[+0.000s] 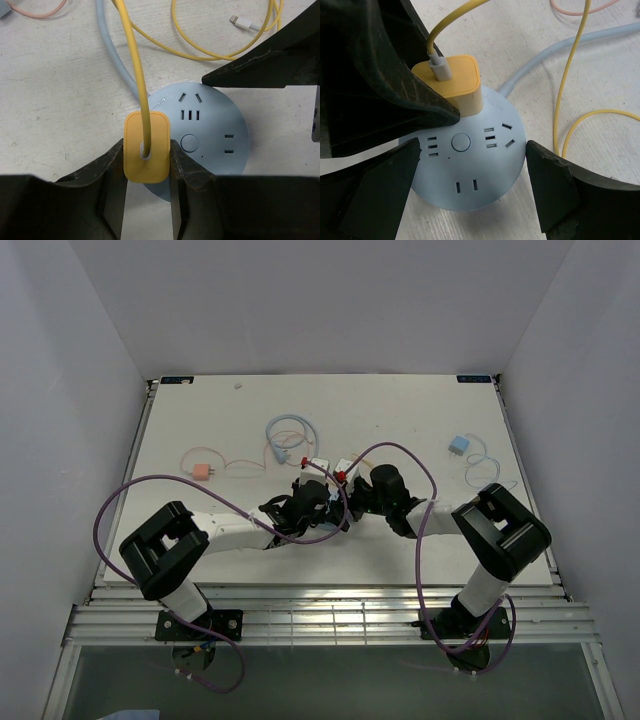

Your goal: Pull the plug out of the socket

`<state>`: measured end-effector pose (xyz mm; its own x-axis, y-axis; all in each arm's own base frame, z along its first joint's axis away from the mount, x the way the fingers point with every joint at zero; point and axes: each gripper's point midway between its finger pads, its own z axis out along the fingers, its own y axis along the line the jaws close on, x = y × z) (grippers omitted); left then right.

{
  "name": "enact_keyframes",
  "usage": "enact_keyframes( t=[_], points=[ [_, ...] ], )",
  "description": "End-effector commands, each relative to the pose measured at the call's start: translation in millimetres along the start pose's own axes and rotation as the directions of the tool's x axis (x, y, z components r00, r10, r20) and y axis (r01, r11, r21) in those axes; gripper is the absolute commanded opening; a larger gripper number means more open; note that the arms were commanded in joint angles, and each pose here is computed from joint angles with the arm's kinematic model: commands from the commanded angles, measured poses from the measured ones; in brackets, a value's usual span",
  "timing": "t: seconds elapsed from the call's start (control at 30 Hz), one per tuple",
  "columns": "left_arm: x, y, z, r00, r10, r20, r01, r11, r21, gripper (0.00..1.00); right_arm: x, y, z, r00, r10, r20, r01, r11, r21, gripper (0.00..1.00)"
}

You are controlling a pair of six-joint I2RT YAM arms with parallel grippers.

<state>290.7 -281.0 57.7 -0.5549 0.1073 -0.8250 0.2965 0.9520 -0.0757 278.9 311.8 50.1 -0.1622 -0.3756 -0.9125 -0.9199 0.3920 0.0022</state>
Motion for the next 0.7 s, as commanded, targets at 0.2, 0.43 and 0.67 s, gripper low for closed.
enact_keyframes(
  t=[0.2,0.43,0.67],
  points=[
    [26,-7,-1,0.994,0.014,-0.106,-0.010,0.999,0.037,0.00,38,33,-1,0.993,0.052,-0.107,-0.066,0.989,-0.131,0.93],
    [23,-6,-4,0.995,0.036,-0.098,-0.032,0.999,0.043,0.00,24,23,-9,0.994,0.088,-0.070,-0.092,0.995,-0.047,1.00],
    [25,-5,-7,0.994,0.048,-0.094,-0.042,0.997,0.059,0.00,-34,9,-28,0.997,0.028,0.073,-0.030,0.999,0.029,1.00]
  ],
)
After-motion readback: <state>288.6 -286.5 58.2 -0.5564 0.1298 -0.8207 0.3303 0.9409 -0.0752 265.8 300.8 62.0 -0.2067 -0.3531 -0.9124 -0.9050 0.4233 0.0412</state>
